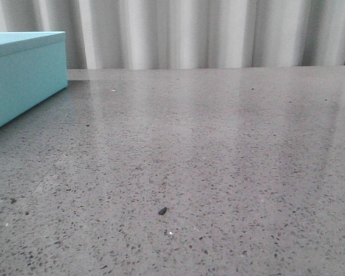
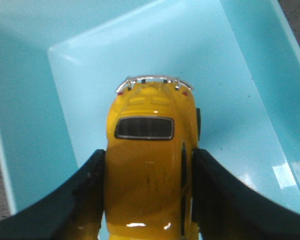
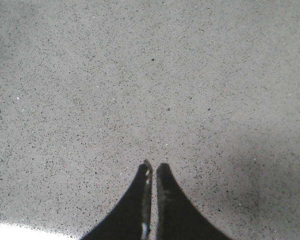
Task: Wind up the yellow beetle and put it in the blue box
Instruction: 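Carry the car over the light-blue box and lower it inside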
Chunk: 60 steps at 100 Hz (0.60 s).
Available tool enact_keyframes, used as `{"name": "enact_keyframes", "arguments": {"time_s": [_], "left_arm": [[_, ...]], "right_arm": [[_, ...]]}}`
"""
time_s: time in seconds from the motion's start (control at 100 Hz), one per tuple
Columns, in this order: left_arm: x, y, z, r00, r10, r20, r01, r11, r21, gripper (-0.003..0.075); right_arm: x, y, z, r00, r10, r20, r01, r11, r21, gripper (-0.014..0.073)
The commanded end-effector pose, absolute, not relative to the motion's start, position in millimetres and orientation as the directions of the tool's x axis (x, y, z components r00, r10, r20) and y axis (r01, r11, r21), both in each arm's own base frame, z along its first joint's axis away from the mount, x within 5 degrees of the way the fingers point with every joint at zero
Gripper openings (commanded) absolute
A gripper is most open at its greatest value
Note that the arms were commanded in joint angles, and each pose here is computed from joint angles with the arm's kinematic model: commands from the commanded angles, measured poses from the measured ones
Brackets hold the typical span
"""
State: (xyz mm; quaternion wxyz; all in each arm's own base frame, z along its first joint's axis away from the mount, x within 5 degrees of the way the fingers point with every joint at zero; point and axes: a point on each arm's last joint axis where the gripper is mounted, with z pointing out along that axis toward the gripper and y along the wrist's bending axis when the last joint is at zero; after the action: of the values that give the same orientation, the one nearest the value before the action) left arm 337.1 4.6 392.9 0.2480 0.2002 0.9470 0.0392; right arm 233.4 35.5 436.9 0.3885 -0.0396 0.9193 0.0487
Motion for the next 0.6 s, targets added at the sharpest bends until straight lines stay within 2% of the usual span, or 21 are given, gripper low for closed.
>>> {"name": "enact_keyframes", "arguments": {"time_s": [0.0,0.35,0.59], "left_arm": [[339,1,399,-0.77,0.366,-0.523,0.344,0.928,0.142,0.0143],[373,0,347,-0.842,0.358,-0.404,0.364,0.929,0.065,0.0143],[382,0,328,-0.864,0.358,-0.354,0.368,0.929,0.042,0.0143]], "right_arm": [[226,34,455,-0.611,-0.025,-0.792,-0.119,0.991,0.061,-0.0061],[226,34,455,-0.612,-0.025,-0.79,-0.119,0.991,0.061,-0.0061],[226,34,455,-0.613,-0.025,-0.789,-0.119,0.991,0.061,-0.0061]]}}
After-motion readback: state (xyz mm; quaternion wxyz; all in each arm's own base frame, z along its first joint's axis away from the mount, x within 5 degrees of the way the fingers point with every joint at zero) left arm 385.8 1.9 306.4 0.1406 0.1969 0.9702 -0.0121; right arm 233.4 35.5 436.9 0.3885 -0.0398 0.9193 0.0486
